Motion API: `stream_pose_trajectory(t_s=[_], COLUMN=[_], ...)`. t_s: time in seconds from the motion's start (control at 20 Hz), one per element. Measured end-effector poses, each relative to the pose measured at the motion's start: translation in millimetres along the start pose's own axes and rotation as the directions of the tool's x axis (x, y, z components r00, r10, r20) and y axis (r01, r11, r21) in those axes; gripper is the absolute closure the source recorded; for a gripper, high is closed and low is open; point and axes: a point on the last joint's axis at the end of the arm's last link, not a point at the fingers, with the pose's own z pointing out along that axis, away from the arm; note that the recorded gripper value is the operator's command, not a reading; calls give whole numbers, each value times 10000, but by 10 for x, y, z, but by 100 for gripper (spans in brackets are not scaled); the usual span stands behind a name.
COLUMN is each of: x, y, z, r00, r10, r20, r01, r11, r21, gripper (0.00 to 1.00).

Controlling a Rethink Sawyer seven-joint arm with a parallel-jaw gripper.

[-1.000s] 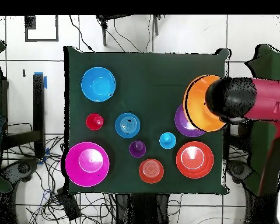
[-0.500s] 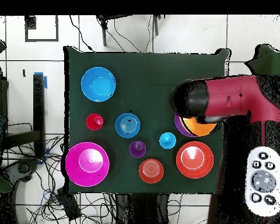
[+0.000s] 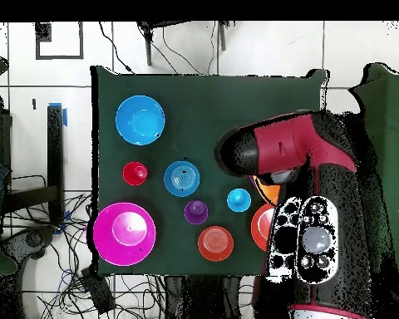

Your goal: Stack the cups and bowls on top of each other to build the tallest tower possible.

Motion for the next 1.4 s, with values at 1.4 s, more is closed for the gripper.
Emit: stream_pose_trajectory(t_s=[1.4], x=[-328], y=[1335], z=[183], r00=[9151], r10=[-1884], r20=[-3565], r01=[3006], r11=[9080], r21=[2918], gripper=[100])
